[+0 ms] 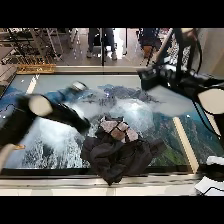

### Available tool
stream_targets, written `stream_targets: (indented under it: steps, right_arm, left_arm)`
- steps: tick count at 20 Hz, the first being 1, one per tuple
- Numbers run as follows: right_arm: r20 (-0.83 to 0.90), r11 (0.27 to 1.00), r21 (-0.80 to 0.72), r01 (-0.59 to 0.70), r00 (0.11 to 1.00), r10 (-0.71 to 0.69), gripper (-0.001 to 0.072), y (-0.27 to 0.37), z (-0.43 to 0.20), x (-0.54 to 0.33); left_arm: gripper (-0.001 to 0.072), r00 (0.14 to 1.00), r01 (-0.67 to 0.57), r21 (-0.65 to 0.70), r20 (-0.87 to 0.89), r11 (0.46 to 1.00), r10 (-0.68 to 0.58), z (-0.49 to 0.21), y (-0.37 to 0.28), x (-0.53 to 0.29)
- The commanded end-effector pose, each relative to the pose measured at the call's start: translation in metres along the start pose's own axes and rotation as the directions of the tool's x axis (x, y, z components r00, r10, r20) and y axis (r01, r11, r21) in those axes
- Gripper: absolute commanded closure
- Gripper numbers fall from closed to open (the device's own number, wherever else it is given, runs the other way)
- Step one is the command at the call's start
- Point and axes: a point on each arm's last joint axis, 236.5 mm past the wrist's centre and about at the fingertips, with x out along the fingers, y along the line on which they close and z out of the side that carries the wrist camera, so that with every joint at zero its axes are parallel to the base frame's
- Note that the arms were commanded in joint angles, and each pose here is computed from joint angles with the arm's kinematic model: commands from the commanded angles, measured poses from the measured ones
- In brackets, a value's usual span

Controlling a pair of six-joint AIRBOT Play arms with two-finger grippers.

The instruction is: Fold the clothes and pants, and hang the long-sleeved shirts on hangers.

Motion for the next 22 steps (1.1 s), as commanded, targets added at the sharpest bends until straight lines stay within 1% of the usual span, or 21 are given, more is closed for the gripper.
stream_targets:
  steps: [1, 2, 3, 4, 5, 6, 8, 9, 10, 11, 12, 13, 15, 16, 17, 18, 19, 21, 22]
  right_arm:
    - [-0.562, 0.998, 0.065, 0.000, 0.826, 0.037, 0.0303, 0.010, -0.140, -0.050]
    - [-0.662, 0.994, 0.112, 0.011, 0.747, 0.066, 0.0303, 0.018, -0.177, -0.055]
    - [-0.714, 0.989, 0.147, -0.001, 0.692, 0.107, 0.0302, 0.028, -0.205, -0.055]
    - [-0.728, 0.982, 0.189, -0.027, 0.667, 0.159, 0.0296, 0.042, -0.227, -0.049]
    - [-0.721, 0.970, 0.239, -0.037, 0.662, 0.203, 0.0198, 0.054, -0.247, -0.038]
    - [-0.708, 0.957, 0.287, -0.039, 0.665, 0.239, 0.0123, 0.065, -0.261, -0.027]
    - [-0.681, 0.937, 0.348, -0.038, 0.676, 0.280, 0.0123, 0.076, -0.277, -0.013]
    - [-0.671, 0.935, 0.354, -0.035, 0.687, 0.279, 0.0123, 0.076, -0.279, -0.008]
    - [-0.663, 0.937, 0.348, -0.024, 0.701, 0.264, 0.0123, 0.073, -0.278, -0.005]
    - [-0.657, 0.945, 0.328, 0.001, 0.719, 0.228, 0.0124, 0.064, -0.277, -0.001]
    - [-0.661, 0.952, 0.304, 0.045, 0.729, 0.177, 0.0124, 0.052, -0.278, 0.002]
    - [-0.667, 0.951, 0.298, 0.085, 0.731, 0.144, 0.0125, 0.040, -0.280, 0.002]
    - [-0.677, 0.930, 0.331, 0.158, 0.727, 0.117, 0.0124, 0.015, -0.289, -0.001]
    - [-0.677, 0.909, 0.367, 0.199, 0.727, 0.114, 0.0125, 0.001, -0.295, -0.002]
    - [-0.667, 0.884, 0.420, 0.206, 0.730, 0.146, 0.0126, -0.004, -0.300, -0.003]
    - [-0.636, 0.845, 0.505, 0.173, 0.737, 0.229, 0.0126, 0.005, -0.303, -0.001]
    - [-0.588, 0.794, 0.596, 0.119, 0.738, 0.330, 0.0127, 0.025, -0.303, 0.003]
    - [-0.503, 0.692, 0.722, 0.020, 0.701, 0.505, 0.0129, 0.078, -0.311, 0.012]
    - [-0.494, 0.670, 0.742, 0.004, 0.678, 0.544, 0.0129, 0.100, -0.320, 0.017]
  left_arm:
    - [0.0125, 0.997, 0.079, 0.279, -0.025, 0.957, -0.075, -0.027, -0.075, 0.069]
    - [0.0004, 0.994, 0.105, 0.329, -0.043, 0.939, -0.097, -0.038, -0.099, 0.082]
    - [-0.0005, 0.991, 0.131, 0.369, -0.076, 0.920, -0.110, -0.051, -0.117, 0.093]
    - [-0.0005, 0.987, 0.147, 0.402, -0.115, 0.904, -0.110, -0.062, -0.128, 0.103]
    - [-0.0005, 0.985, 0.149, 0.432, -0.141, 0.889, -0.097, -0.069, -0.133, 0.114]
    - [-0.0005, 0.986, 0.132, 0.447, -0.149, 0.885, -0.072, -0.071, -0.131, 0.128]
    - [-0.0005, 0.993, 0.056, 0.409, -0.116, 0.911, -0.009, -0.064, -0.116, 0.153]
    - [-0.0002, 0.994, 0.020, 0.380, -0.104, 0.925, 0.022, -0.061, -0.106, 0.163]
    - [0.0040, 0.993, -0.008, 0.348, -0.106, 0.938, 0.048, -0.062, -0.096, 0.172]
    - [0.0265, 0.991, -0.039, 0.331, -0.108, 0.943, 0.079, -0.063, -0.085, 0.178]
    - [0.0698, 0.988, -0.091, 0.323, -0.091, 0.942, 0.126, -0.058, -0.069, 0.178]
    - [0.0696, 0.985, -0.139, 0.295, -0.056, 0.945, 0.162, -0.048, -0.053, 0.170]
    - [0.0696, 0.978, -0.209, 0.190, 0.045, 0.959, 0.204, -0.019, -0.019, 0.126]
    - [0.0696, 0.968, -0.243, 0.144, 0.106, 0.959, 0.230, -0.005, 0.000, 0.097]
    - [0.0696, 0.952, -0.278, 0.099, 0.162, 0.955, 0.260, 0.006, 0.020, 0.068]
    - [0.0696, 0.934, -0.306, 0.060, 0.211, 0.950, 0.287, 0.013, 0.038, 0.040]
    - [0.0696, 0.924, -0.308, 0.025, 0.243, 0.951, 0.294, 0.016, 0.050, 0.022]
    - [0.0696, 0.925, -0.265, -0.031, 0.273, 0.964, 0.263, 0.016, 0.062, 0.008]
    - [0.0695, 0.931, -0.230, -0.061, 0.278, 0.971, 0.237, 0.016, 0.062, 0.007]
